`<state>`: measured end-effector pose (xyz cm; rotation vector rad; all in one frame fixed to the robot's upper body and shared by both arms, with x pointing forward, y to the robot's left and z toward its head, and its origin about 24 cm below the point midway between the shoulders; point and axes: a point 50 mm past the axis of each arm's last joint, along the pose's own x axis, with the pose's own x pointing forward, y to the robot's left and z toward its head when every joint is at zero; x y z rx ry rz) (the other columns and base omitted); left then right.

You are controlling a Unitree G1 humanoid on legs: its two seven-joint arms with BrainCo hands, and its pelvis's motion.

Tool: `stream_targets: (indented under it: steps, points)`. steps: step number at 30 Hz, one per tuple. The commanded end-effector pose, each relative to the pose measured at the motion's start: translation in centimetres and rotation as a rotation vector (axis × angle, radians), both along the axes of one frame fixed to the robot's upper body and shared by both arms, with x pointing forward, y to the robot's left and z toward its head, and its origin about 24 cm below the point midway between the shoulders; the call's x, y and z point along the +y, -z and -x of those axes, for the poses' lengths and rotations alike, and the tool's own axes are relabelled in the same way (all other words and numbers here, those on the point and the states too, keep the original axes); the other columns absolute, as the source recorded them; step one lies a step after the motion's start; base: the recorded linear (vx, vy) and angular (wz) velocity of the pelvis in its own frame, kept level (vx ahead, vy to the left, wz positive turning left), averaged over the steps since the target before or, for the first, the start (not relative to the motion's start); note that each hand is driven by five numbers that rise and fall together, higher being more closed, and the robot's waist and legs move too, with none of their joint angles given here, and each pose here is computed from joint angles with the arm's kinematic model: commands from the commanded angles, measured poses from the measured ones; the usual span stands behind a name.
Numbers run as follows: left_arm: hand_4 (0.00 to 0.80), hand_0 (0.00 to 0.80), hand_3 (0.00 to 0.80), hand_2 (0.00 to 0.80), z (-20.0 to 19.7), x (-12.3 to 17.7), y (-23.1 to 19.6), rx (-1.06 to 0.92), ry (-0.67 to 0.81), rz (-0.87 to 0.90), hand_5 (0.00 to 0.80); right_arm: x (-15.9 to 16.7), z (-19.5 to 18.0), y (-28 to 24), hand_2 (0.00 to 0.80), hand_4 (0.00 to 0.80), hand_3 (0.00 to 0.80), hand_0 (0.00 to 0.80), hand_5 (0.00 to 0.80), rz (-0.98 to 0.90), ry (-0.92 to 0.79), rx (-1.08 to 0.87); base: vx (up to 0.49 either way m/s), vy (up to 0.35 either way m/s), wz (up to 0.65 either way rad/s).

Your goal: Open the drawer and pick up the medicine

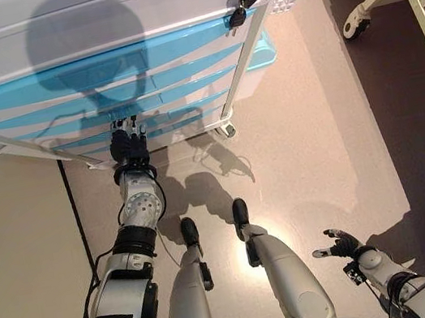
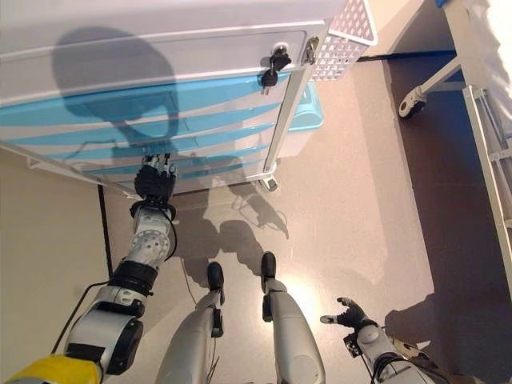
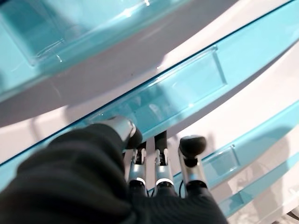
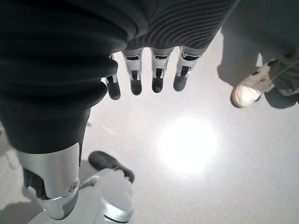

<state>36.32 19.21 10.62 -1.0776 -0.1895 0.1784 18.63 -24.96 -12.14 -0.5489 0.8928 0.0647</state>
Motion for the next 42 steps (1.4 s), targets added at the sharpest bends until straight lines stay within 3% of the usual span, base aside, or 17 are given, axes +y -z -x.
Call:
stream_targets:
  steps: [1, 15, 27, 42]
  points:
    - [0.800, 0.800, 0.800, 0.800, -0.4, -2.6, -13.7, -0.592, 0.067, -0.162, 0.800, -1.8, 2.6, 0.6, 0.000, 0.000, 0.000, 0.000, 0.000, 0.069, -0.008, 0.080, -0.139, -0.038, 0.00]
    - [0.800, 0.800, 0.800, 0.800, 1.6, -1.2, -4.2, -0.367, 0.071, -0.069, 0.800, -1.3, 2.5, 0.8, 0.000, 0.000, 0.000, 0.000, 0.000, 0.069, -0.022, 0.079, -0.039, -0.051, 0.08]
    - [0.800, 0.800, 0.800, 0.800, 6.8, 1.5, 6.3, -0.065, -0.006, 0.030, 0.800, -0.9, 3.0, 1.1, 0.000, 0.000, 0.000, 0.000, 0.000, 0.056, 0.016, 0.067, -0.019, -0.085, 0.30]
    - [0.800, 0.800, 0.800, 0.800, 13.1, 2.6, 9.0, -0.020, 0.052, -0.005, 0.800, -3.8, 6.2, 1.3, 0.000, 0.000, 0.000, 0.000, 0.000, 0.142, 0.064, 0.158, 0.003, -0.022, 0.45]
